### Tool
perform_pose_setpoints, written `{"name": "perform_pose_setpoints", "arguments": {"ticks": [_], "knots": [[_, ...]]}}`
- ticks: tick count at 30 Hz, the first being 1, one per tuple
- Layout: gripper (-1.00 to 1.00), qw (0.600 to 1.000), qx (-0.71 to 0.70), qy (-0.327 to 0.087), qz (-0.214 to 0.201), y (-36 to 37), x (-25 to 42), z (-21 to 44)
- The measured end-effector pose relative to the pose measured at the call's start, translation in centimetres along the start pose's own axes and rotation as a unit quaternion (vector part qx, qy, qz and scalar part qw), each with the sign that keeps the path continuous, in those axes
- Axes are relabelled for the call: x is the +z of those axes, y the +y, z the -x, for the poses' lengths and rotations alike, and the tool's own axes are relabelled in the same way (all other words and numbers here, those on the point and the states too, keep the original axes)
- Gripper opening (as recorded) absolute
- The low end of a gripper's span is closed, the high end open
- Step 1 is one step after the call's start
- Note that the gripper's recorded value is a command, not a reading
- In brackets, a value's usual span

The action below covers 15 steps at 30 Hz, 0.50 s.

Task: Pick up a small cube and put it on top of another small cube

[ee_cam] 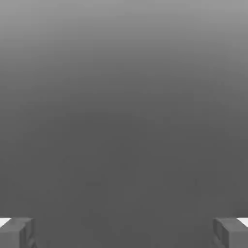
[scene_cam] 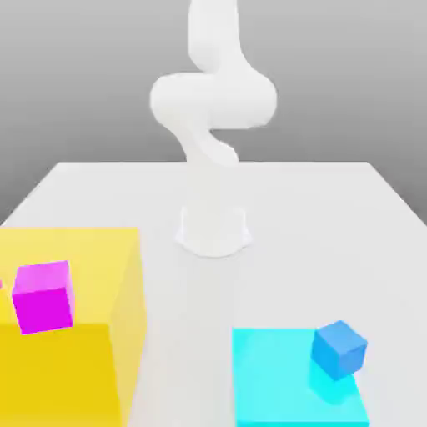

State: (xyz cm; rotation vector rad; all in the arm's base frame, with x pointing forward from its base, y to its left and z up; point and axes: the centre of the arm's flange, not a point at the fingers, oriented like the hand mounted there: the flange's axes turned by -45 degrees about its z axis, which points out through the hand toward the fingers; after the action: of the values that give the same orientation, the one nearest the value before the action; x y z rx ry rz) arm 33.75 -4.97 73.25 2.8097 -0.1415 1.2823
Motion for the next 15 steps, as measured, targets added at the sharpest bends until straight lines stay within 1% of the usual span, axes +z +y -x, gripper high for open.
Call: {"name": "perform_pose_setpoints", "arguments": {"ticks": [2,4,5,7,9,15], "knots": [[0.00,0.999,0.026,0.010,0.038,5.1,-0.3,0.0],[0.00,0.996,0.049,0.002,0.075,10.1,0.9,1.3],[0.00,0.994,0.056,-0.011,0.092,12.4,2.5,2.4],[0.00,0.990,0.062,-0.048,0.116,16.0,6.5,5.3],[0.00,0.985,0.066,-0.086,0.131,18.8,10.2,8.7],[0.00,0.965,0.085,-0.200,0.150,25.4,18.1,21.8]]}}
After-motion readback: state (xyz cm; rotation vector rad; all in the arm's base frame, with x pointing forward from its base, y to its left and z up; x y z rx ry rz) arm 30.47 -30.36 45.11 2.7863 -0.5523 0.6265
